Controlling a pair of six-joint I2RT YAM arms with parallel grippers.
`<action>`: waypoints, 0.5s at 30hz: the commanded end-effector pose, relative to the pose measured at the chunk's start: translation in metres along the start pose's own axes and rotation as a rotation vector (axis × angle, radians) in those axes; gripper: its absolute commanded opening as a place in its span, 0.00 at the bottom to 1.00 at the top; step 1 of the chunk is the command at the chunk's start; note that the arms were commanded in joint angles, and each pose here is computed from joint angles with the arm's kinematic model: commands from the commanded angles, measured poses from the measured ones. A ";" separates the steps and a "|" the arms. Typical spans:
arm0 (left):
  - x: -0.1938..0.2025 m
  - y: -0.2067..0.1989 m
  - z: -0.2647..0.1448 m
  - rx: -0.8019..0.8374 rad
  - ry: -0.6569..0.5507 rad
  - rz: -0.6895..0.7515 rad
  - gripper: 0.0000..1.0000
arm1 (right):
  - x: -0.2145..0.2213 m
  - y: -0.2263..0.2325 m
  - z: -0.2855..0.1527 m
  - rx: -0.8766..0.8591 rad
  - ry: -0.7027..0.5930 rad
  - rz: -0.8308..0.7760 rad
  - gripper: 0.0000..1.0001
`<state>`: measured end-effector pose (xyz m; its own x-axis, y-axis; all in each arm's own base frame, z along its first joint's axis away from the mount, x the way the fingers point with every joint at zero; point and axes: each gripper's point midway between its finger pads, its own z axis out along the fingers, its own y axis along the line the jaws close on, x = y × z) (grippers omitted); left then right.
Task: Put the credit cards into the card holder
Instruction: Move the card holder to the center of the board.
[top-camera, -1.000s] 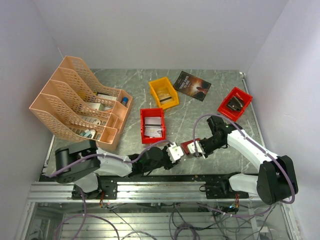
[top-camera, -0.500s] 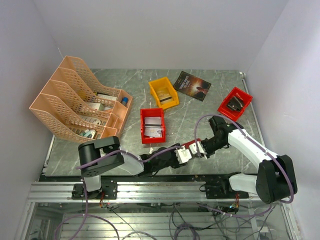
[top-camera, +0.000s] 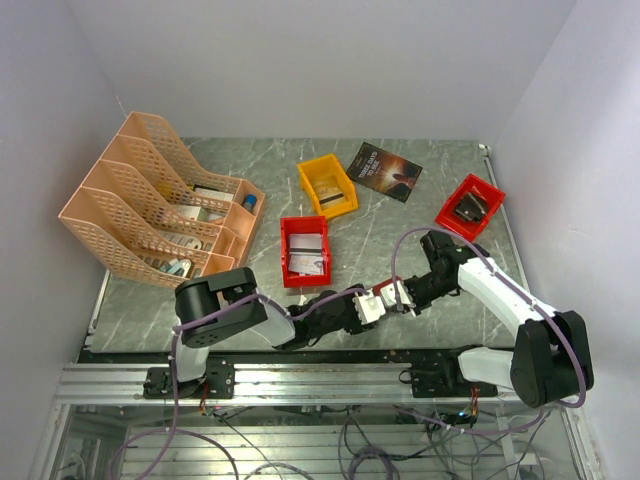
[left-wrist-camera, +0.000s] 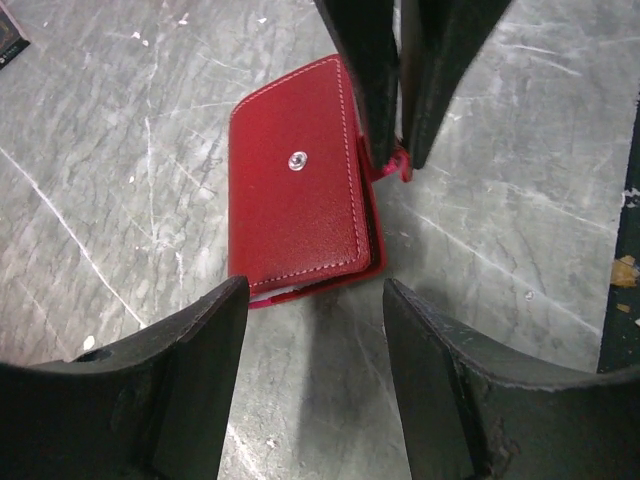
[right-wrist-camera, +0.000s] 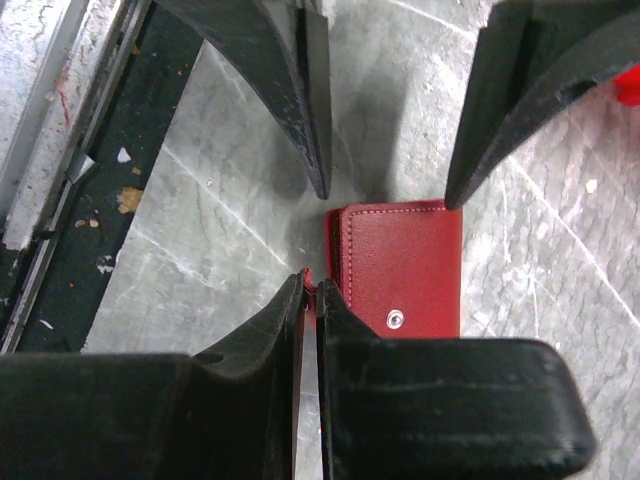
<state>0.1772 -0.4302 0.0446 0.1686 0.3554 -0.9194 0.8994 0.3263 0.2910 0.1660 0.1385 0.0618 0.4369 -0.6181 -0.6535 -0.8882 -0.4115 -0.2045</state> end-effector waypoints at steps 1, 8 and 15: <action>-0.034 0.010 0.007 -0.018 -0.146 -0.050 0.67 | -0.017 -0.005 -0.003 0.005 -0.054 -0.049 0.02; -0.040 0.016 0.004 -0.021 -0.193 -0.077 0.67 | -0.017 -0.004 -0.004 0.005 -0.064 -0.046 0.02; -0.037 0.016 0.008 -0.018 -0.196 -0.094 0.66 | -0.018 -0.005 -0.006 0.015 -0.069 -0.048 0.02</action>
<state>0.1869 -0.4347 0.0597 0.1453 0.2559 -0.9557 0.9028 0.3608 0.2338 0.1615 0.1441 0.0683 0.4501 -0.5781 -0.6807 -0.8774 -0.4281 -0.2165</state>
